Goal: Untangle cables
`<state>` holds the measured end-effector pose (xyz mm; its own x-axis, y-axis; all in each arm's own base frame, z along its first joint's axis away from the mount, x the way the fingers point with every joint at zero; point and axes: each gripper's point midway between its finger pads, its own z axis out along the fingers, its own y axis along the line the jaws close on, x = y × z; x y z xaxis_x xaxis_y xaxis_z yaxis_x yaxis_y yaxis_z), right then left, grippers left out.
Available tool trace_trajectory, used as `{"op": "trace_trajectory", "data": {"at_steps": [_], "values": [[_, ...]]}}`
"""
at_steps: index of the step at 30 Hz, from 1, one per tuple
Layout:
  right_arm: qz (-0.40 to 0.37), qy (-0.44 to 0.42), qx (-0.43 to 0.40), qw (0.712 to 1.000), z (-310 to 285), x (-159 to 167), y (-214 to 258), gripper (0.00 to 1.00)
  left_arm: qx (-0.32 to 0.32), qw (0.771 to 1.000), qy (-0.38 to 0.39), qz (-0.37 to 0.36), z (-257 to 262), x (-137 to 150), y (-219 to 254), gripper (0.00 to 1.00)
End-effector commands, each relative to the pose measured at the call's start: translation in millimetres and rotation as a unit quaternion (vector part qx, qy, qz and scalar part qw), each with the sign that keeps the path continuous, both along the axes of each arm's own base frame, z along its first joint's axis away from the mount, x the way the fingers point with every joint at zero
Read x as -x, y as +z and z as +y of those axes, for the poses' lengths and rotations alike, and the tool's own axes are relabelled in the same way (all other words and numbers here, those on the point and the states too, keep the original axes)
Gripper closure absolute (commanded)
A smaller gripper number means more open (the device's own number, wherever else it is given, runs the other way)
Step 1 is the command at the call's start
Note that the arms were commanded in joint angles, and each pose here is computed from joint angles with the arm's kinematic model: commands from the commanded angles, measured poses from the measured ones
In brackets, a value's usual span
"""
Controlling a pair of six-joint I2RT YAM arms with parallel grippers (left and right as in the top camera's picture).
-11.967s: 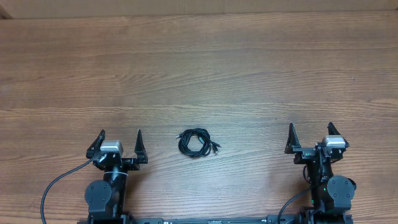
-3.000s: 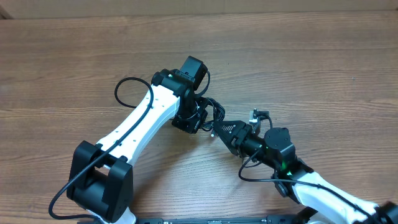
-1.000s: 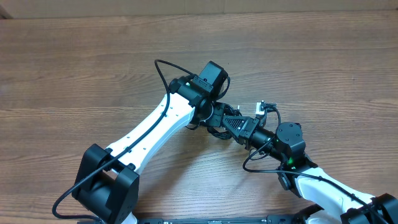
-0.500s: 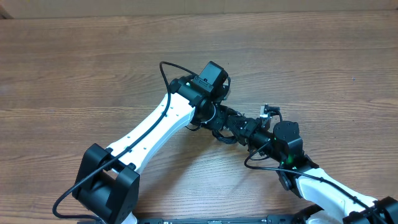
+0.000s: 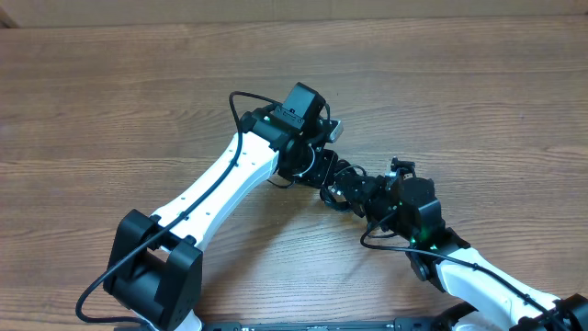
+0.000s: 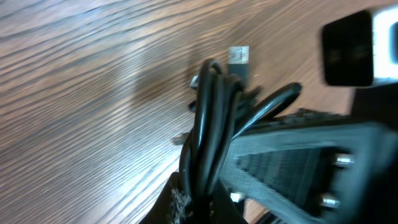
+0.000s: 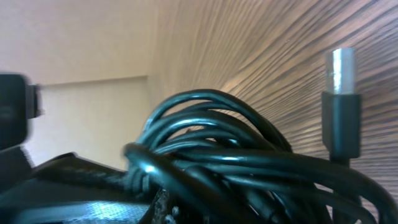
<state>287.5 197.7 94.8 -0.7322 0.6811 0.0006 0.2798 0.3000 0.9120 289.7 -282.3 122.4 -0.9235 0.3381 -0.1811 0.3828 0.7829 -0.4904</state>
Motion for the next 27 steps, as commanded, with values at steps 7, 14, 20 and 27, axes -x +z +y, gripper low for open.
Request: {"op": "trace_trajectory", "data": {"at_steps": [7, 14, 20, 27], "values": [[0.004, -0.053, 0.064, 0.997, -17, -5, -24, 0.9, 0.15, 0.986, -0.062, 0.029, -39, 20, 48, 0.96], [-0.046, -0.007, 0.071, 0.996, -7, -5, -11, 0.44, 0.141, 0.982, 0.11, 0.056, -33, -25, 50, 0.96], [-0.081, 0.022, 0.073, 0.994, -19, -8, 1, 0.0, 0.11, 0.94, 0.297, 0.127, 24, -64, 39, 0.96], [-0.083, 0.013, 0.043, 0.996, -43, -17, 13, 0.0, 0.088, 0.815, 0.506, 0.27, 90, -75, 27, 0.96]]}}
